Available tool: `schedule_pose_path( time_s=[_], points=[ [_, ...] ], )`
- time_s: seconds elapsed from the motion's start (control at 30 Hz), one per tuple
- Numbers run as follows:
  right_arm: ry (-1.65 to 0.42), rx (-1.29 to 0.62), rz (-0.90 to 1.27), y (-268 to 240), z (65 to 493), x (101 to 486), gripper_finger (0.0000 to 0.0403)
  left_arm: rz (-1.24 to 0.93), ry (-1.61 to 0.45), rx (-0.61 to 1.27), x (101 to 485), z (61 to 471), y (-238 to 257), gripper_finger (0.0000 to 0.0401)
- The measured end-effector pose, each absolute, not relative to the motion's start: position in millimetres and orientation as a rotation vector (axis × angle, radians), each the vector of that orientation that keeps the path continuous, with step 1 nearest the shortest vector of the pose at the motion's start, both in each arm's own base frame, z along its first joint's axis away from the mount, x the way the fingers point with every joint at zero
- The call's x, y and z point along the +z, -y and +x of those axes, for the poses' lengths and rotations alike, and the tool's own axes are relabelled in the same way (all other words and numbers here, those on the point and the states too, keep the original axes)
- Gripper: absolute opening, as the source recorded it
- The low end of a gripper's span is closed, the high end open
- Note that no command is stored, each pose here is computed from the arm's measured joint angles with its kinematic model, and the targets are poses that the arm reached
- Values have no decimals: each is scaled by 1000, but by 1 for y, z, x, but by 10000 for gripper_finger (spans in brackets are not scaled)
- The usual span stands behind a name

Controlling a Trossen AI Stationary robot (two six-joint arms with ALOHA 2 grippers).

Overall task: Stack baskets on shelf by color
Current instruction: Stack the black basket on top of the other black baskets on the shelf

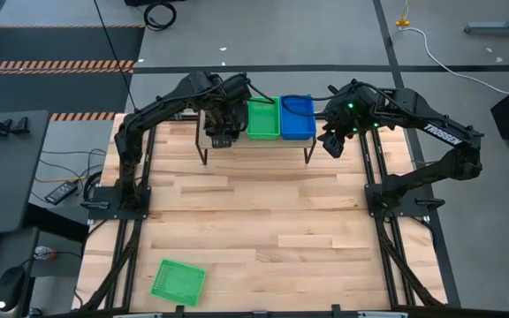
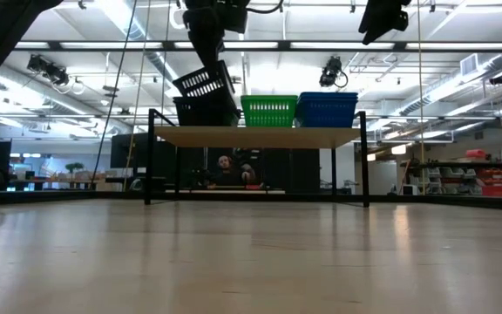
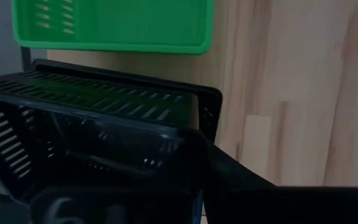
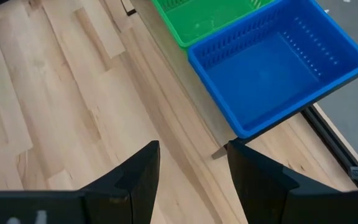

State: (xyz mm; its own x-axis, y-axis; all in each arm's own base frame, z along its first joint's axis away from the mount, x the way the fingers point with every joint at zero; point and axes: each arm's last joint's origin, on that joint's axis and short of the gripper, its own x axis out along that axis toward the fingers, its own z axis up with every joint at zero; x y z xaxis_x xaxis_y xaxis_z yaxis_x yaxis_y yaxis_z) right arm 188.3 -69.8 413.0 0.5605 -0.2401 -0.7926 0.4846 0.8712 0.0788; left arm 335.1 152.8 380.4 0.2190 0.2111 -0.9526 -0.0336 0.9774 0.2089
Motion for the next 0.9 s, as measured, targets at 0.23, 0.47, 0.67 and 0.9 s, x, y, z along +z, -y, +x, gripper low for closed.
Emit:
schedule_pose_path(
  time_s=[0.23, 0.47, 0.67, 0.9],
  points=[
    [-879, -435, 304, 70, 188, 413, 195, 129, -1335, 164, 380, 333, -157, 24],
    [-881, -428, 291, 70, 188, 413, 195, 84, -1362, 204, 373, 336, -162, 40],
    [-895, -418, 289, 69, 187, 412, 195, 81, -1373, 217, 370, 339, -161, 99],
    [-899, -412, 277, 69, 187, 412, 195, 27, -1373, 301, 369, 337, -166, 132]
  ],
)
